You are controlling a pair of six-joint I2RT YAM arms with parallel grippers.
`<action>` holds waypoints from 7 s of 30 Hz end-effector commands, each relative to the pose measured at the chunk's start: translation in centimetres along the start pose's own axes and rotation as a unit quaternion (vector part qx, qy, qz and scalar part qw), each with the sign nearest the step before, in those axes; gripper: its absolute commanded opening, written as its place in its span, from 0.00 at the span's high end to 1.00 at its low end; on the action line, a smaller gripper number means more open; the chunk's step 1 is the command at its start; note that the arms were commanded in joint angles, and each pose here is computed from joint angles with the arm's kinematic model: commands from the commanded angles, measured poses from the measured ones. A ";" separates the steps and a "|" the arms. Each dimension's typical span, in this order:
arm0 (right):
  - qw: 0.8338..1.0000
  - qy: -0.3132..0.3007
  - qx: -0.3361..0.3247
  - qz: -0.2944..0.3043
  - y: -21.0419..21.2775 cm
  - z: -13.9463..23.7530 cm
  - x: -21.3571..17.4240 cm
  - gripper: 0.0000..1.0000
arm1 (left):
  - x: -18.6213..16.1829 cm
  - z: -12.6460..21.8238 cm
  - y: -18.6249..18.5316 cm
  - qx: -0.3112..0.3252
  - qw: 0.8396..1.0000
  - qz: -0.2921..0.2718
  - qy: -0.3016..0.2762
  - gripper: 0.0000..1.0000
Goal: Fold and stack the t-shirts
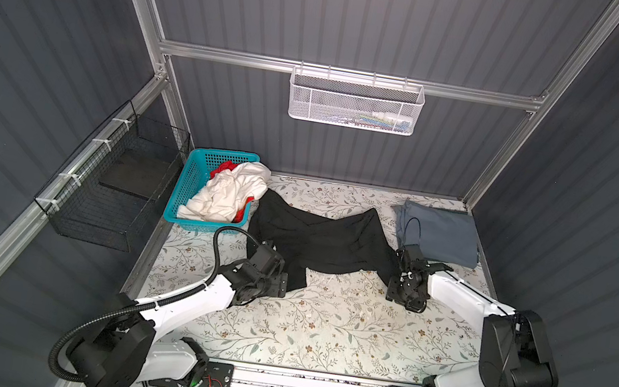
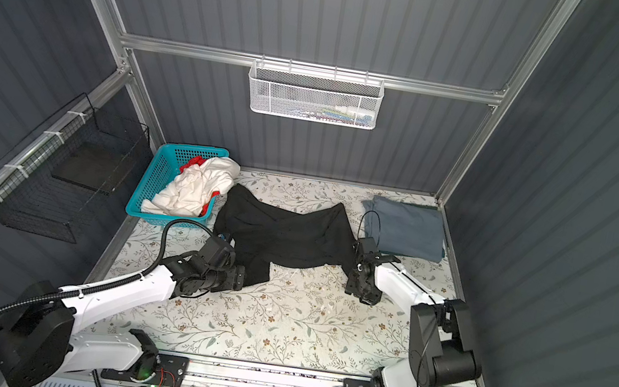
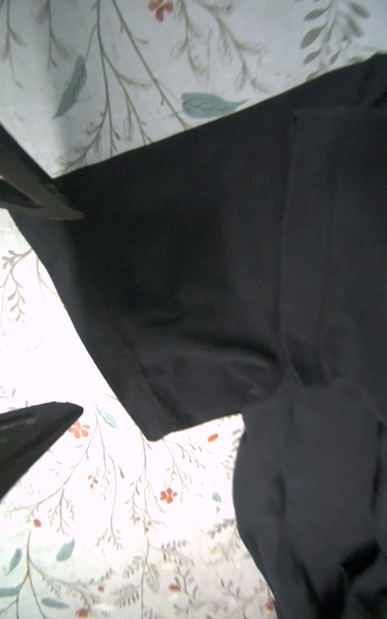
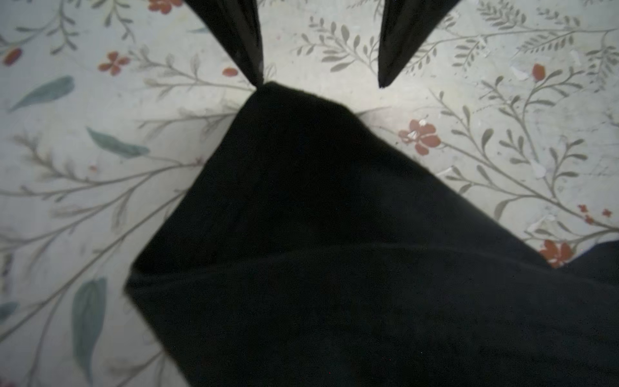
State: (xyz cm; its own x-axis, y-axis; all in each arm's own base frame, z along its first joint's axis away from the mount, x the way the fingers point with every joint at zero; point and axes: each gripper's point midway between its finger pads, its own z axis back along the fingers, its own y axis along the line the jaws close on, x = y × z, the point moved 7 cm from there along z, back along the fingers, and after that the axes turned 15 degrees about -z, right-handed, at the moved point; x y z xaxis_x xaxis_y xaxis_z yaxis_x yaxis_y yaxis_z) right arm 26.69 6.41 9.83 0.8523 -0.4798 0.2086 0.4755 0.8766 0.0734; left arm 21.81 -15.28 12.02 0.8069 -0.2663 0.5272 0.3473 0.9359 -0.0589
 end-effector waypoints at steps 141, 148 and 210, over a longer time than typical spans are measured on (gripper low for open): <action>0.982 -0.137 -0.070 0.106 6.5 5.5 5.0 1.00 | 7.4 -2.4 11.3 0.210 0.972 0.097 -0.030 0.47; 0.975 -0.160 -0.124 0.093 5.3 5.1 7.9 1.00 | 8.1 -1.9 11.3 0.208 0.973 0.097 -0.038 0.45; 0.993 -0.042 0.100 -0.050 2.4 1.1 0.3 0.43 | 7.3 -2.2 10.5 0.105 0.987 0.099 -0.066 1.00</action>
State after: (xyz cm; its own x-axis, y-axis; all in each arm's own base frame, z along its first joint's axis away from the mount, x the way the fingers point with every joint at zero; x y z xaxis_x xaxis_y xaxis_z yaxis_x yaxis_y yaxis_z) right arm 27.84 8.91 11.09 0.7804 -0.5657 0.2664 0.4784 0.8145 0.3283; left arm 31.87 -7.96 11.46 0.8049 -0.0377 0.5922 0.0586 0.9982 -0.0161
